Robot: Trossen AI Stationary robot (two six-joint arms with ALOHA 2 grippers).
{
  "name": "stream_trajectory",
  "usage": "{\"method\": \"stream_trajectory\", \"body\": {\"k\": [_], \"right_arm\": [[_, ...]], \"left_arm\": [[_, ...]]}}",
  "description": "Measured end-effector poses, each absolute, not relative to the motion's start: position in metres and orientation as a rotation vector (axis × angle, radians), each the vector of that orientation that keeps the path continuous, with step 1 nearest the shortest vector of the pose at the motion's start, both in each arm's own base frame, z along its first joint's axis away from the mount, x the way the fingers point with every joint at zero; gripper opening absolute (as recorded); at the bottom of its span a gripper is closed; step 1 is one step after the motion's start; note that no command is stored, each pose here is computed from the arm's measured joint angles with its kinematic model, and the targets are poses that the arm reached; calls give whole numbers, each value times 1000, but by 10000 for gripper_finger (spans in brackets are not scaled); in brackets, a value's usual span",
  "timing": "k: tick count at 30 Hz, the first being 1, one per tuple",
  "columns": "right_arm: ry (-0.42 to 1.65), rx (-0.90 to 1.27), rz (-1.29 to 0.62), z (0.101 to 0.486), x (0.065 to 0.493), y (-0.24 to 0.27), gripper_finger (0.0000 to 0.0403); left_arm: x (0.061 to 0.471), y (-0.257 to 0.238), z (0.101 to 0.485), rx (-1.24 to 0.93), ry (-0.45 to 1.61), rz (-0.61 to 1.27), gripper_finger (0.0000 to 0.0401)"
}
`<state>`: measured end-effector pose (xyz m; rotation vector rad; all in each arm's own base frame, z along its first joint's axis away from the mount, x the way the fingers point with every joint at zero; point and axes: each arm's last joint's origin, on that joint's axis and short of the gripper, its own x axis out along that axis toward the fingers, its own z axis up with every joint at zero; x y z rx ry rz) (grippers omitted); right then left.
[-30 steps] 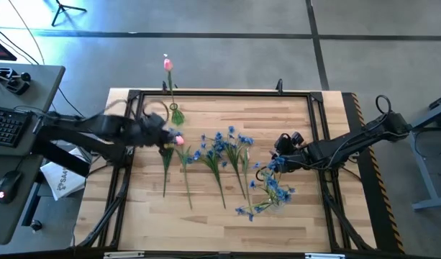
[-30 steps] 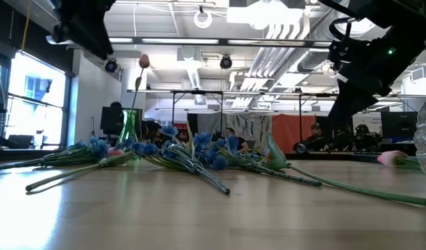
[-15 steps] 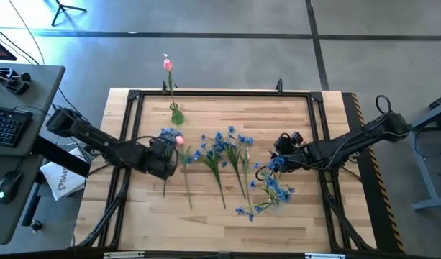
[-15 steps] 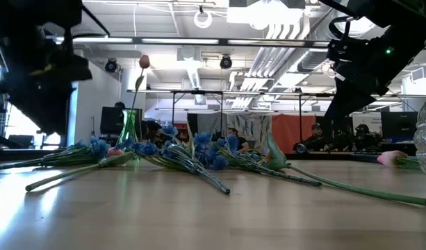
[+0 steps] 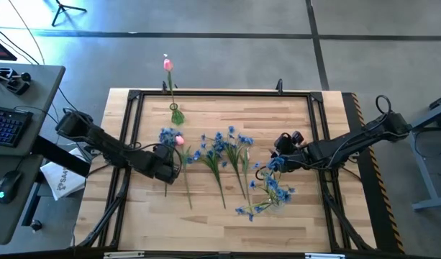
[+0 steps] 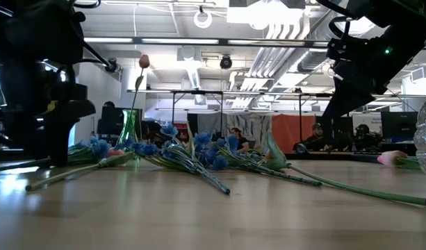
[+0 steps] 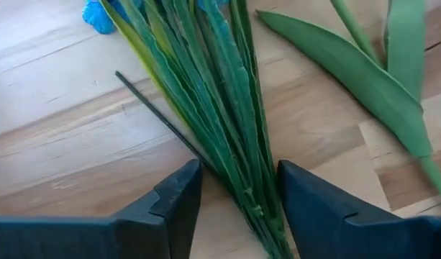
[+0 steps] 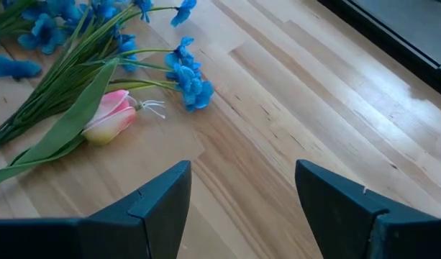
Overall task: Sort flowers into vase by color
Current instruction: Put the left blue flowers into the transparent vase
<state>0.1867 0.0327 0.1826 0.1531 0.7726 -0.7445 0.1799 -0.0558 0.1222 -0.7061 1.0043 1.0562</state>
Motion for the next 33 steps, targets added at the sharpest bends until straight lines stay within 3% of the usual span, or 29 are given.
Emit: {"method": "stream_trajectory", "body": {"k": [4, 8, 10, 15, 25, 33], "right_arm": [[765, 159, -743, 183, 187, 33, 245], [765, 170, -728, 183, 188, 34, 245], [772, 171, -724, 183, 188, 34, 245], [779, 163, -728, 182, 187, 33, 245], [816, 48, -648, 186, 197, 17, 245], [792, -3, -566, 194, 212, -26, 245]], "left_arm": [[181, -56, 122, -706, 1007, 1047, 112], [179, -56, 127, -691, 1006, 1007, 29], [177, -56, 132, -686, 977, 987, 10], [178, -64, 168, -649, 812, 870, 13], [211, -78, 248, -272, 288, 581, 3], [264, -57, 258, 27, 126, 531, 2]]}}
